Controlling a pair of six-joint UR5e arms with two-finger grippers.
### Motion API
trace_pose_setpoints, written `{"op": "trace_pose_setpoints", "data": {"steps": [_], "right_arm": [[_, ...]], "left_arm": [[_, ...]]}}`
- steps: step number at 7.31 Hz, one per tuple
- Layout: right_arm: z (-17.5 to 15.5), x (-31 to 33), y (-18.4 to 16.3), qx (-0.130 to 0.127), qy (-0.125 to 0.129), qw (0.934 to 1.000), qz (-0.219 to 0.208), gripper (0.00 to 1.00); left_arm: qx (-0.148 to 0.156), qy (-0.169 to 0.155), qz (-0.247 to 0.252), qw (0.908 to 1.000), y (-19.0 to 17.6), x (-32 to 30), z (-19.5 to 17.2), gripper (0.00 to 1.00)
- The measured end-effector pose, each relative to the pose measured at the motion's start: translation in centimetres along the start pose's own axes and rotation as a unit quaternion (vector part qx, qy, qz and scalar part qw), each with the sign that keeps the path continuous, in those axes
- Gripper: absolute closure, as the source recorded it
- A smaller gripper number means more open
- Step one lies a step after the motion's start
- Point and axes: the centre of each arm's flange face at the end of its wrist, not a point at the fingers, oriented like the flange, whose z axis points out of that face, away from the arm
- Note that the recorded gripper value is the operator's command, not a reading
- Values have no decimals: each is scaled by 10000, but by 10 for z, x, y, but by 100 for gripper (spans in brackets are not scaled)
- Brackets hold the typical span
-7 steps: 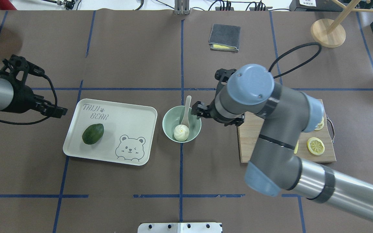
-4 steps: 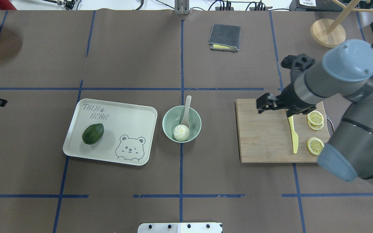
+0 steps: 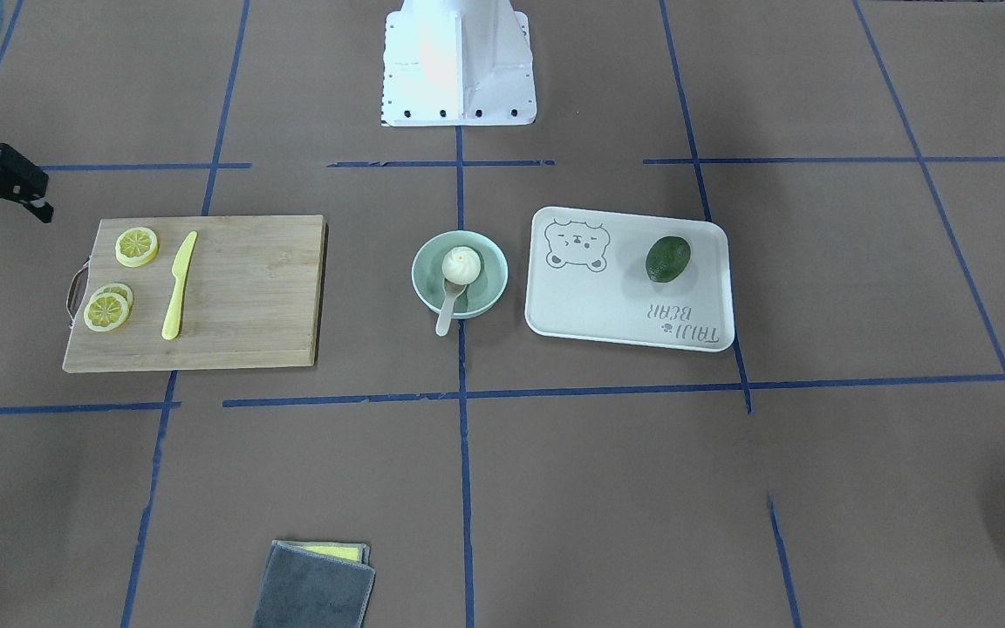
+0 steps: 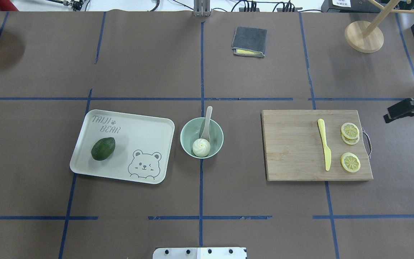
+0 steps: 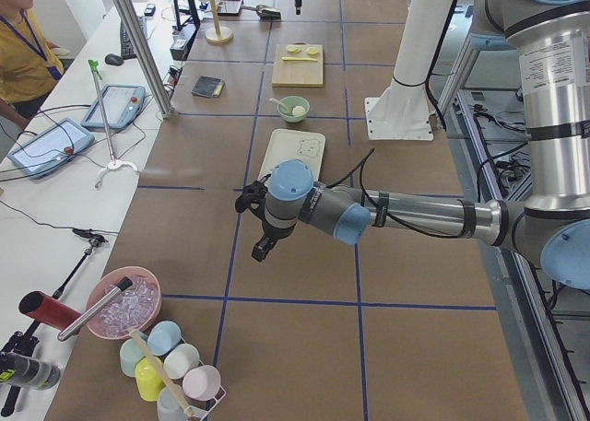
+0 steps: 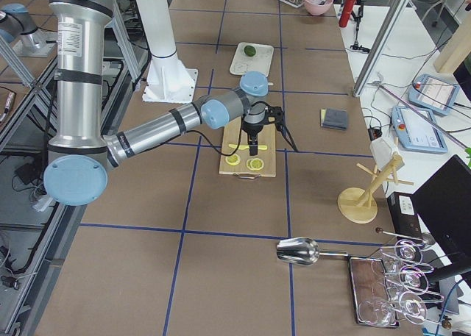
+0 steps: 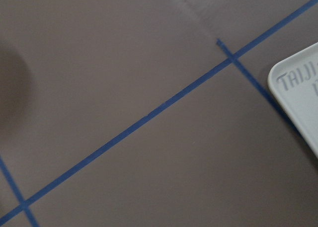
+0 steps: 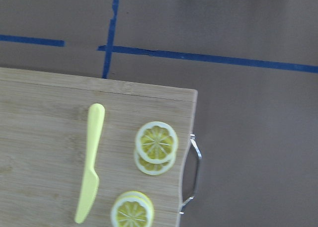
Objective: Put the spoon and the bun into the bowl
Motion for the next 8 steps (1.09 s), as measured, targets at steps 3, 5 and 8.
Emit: {"op": "trace_pose_setpoints", "data": {"steps": [3, 5, 8], "right_arm": [[-24, 103, 24, -285, 293, 9978, -524, 0], [-15, 148, 30, -566, 325, 9954, -697, 0], [-2, 177, 35, -735, 304, 9941, -744, 0]], "left_arm": [[-582, -7, -857, 9946, 30, -31, 10, 0], [-700, -220, -921, 9930, 29, -47, 19, 0], [-373, -312, -962, 9942, 27, -55, -5, 0]]}}
